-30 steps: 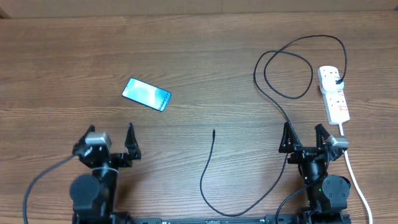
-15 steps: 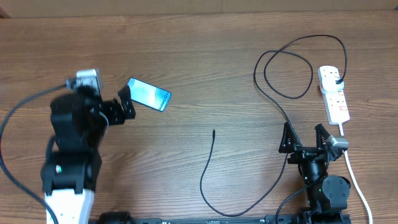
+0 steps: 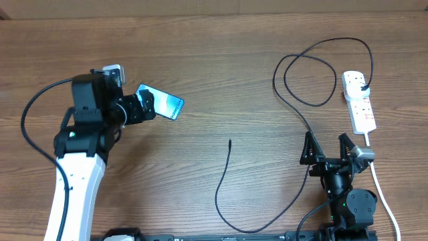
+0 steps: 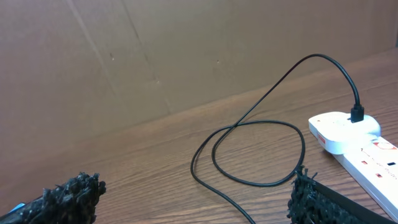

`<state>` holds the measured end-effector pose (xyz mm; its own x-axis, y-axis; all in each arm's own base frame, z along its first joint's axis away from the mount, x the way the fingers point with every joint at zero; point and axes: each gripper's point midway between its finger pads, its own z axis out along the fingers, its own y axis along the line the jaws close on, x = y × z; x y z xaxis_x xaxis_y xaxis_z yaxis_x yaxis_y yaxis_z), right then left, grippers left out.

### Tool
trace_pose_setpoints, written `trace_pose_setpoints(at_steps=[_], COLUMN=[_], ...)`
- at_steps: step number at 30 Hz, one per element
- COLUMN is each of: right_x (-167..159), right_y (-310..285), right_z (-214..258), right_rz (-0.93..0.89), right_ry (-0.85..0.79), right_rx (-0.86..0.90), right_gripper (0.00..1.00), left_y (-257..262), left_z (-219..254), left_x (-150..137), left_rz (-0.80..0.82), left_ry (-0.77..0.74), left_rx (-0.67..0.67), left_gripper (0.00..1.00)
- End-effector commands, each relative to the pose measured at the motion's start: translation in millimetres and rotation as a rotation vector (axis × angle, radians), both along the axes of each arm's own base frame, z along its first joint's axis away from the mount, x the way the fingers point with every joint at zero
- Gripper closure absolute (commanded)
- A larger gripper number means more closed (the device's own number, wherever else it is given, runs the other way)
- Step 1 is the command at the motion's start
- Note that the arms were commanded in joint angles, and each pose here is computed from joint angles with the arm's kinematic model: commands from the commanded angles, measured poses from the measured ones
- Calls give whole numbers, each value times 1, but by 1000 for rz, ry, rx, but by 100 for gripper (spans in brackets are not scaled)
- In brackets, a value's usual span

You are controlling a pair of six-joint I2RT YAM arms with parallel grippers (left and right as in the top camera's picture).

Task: Plug charger to phone and switch on socket
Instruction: 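Reach the left gripper forward over the Galaxy phone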

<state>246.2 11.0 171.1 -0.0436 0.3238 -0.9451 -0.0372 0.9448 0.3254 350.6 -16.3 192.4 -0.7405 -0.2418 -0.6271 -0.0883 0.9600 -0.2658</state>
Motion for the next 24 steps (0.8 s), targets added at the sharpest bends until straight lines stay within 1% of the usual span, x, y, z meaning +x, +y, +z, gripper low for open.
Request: trace_pose_setpoints(at_steps=[1, 4, 8, 10, 12, 14, 17, 21, 24], right_x=[0, 0, 0, 0, 0, 0, 0, 0, 0], right_y=[1, 1, 1, 1, 1, 1, 1, 1, 1], right_z=[-2, -2, -2, -2, -2, -2, -2, -2, -2], right_rz=[2, 2, 2, 2, 2, 2, 2, 2, 2], right_ry=[-5, -5, -5, -5, -5, -5, -5, -5, -5], right_rx=[-3, -3, -3, -3, -3, -3, -3, -3, -3], right_gripper=[0, 0, 0, 0, 0, 0, 0, 0, 0], left_y=[4, -1, -13, -20, -28, -35, -48, -59, -71], left_z=[-7, -8, 10, 23, 30, 32, 23, 15, 16], left_x=[6, 13, 32, 44, 53, 59, 69, 65, 65], left_rz=[155, 202, 244, 290, 342, 354, 336, 303, 264], left_ry=[56, 103, 146, 169, 204, 237, 266, 310, 324], left_rx=[-91, -97, -64, -36, -38, -45, -53, -81, -137], left_gripper=[0, 0, 0, 0, 0, 0, 0, 0, 0])
